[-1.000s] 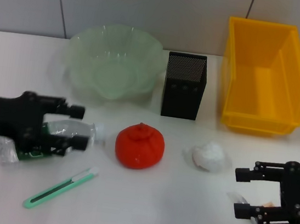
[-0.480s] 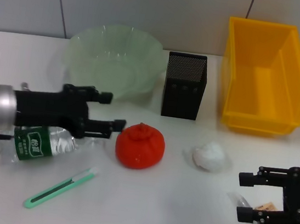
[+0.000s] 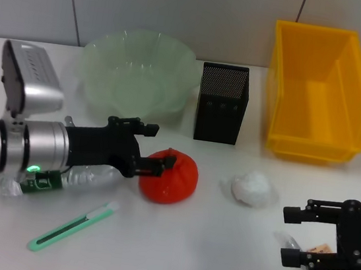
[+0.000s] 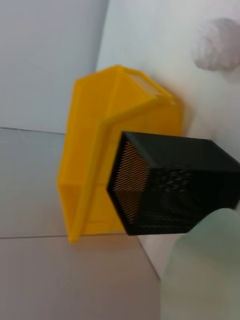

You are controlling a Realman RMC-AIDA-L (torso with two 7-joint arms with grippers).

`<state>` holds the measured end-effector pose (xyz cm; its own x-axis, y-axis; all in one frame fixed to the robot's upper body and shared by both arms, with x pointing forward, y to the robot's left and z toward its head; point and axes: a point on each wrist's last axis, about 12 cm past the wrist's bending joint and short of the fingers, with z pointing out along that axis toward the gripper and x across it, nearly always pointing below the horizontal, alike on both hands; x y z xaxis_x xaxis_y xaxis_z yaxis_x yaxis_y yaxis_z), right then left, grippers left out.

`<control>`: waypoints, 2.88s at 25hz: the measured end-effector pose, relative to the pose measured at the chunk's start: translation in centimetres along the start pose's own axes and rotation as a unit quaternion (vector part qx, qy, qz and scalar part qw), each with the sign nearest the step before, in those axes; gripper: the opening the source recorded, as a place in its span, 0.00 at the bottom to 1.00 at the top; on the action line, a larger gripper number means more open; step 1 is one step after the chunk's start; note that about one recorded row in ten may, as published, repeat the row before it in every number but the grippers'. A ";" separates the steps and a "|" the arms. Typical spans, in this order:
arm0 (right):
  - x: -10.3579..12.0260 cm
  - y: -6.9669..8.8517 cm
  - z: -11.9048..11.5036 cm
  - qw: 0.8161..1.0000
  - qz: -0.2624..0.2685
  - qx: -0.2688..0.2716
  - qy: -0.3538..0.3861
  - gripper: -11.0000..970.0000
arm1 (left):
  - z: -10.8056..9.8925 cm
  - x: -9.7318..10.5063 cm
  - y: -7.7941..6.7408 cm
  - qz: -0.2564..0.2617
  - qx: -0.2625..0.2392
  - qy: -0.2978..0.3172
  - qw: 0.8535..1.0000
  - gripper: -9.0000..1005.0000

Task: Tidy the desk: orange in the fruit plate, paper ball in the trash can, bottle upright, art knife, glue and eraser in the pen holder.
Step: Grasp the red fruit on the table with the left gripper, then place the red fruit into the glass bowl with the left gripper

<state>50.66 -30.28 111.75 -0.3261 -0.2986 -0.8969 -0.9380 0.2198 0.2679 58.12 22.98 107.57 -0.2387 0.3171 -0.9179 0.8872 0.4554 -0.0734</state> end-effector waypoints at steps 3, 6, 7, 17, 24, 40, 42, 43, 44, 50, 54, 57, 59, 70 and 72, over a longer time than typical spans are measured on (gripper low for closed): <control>0.0 0.0 0.1 1.000 -0.001 0.000 0.000 0.77 | 1.6 1.1 -0.1 0.014 -0.017 0.020 1.000 0.73; -0.2 -0.1 0.1 1.000 -0.002 0.000 -0.001 0.77 | 2.0 1.6 -0.5 0.027 -0.012 0.031 0.999 0.73; -0.2 -0.1 0.1 1.000 -0.003 0.001 -0.002 0.77 | 2.1 1.7 -0.6 0.035 -0.007 0.035 0.999 0.73; -0.3 -0.4 0.4 1.000 -0.004 0.005 -0.001 0.77 | 2.8 1.8 -1.3 0.056 0.012 0.046 0.997 0.72; -0.3 -0.4 0.4 1.000 -0.003 0.006 -0.002 0.77 | 2.9 1.5 -1.0 0.041 -0.003 0.034 0.999 0.46; -0.1 -0.1 0.4 1.000 0.001 0.003 -0.005 0.77 | 0.1 -1.6 -0.6 0.008 0.023 -0.044 0.999 0.18; -0.1 -0.1 0.4 1.000 0.001 0.003 -0.005 0.77 | -2.3 -5.2 0.5 0.013 -0.001 -0.072 0.997 0.16; -0.1 0.0 0.6 1.000 0.002 0.001 -0.006 0.77 | -2.7 -6.1 0.7 0.019 -0.009 -0.077 0.997 0.15; -0.1 0.0 0.6 1.000 0.002 0.001 -0.006 0.77 | -2.7 -6.1 0.7 0.019 -0.009 -0.077 0.997 0.14; 0.0 0.1 1.0 1.000 0.004 -0.006 -0.007 0.77 | -3.3 -8.6 2.5 0.018 -0.076 -0.096 0.992 0.10; 0.1 0.3 1.2 1.000 0.006 -0.011 -0.009 0.77 | -0.6 -8.5 5.4 -0.024 -0.176 -0.078 0.981 0.08; 0.1 0.3 1.2 1.000 0.007 -0.013 -0.009 0.77 | 0.4 -8.5 5.8 -0.033 -0.188 -0.069 0.979 0.07; 0.2 0.3 1.2 1.000 0.008 -0.013 -0.009 0.77 | 1.1 -8.4 6.1 -0.039 -0.197 -0.061 0.978 0.07; 0.2 0.4 1.3 1.000 0.010 -0.014 -0.009 0.77 | 3.0 -8.2 6.4 -0.035 -0.231 -0.028 0.972 0.28; 0.2 0.4 1.3 1.000 0.010 -0.014 -0.009 0.77 | 2.9 -8.1 6.5 -0.036 -0.234 -0.028 0.971 0.33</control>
<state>50.41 -29.08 111.23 -0.3430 -0.2783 -0.8972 -0.9343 0.1996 0.2953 66.93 20.93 113.39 -0.2598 0.2317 -0.9375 0.5902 0.8065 0.0358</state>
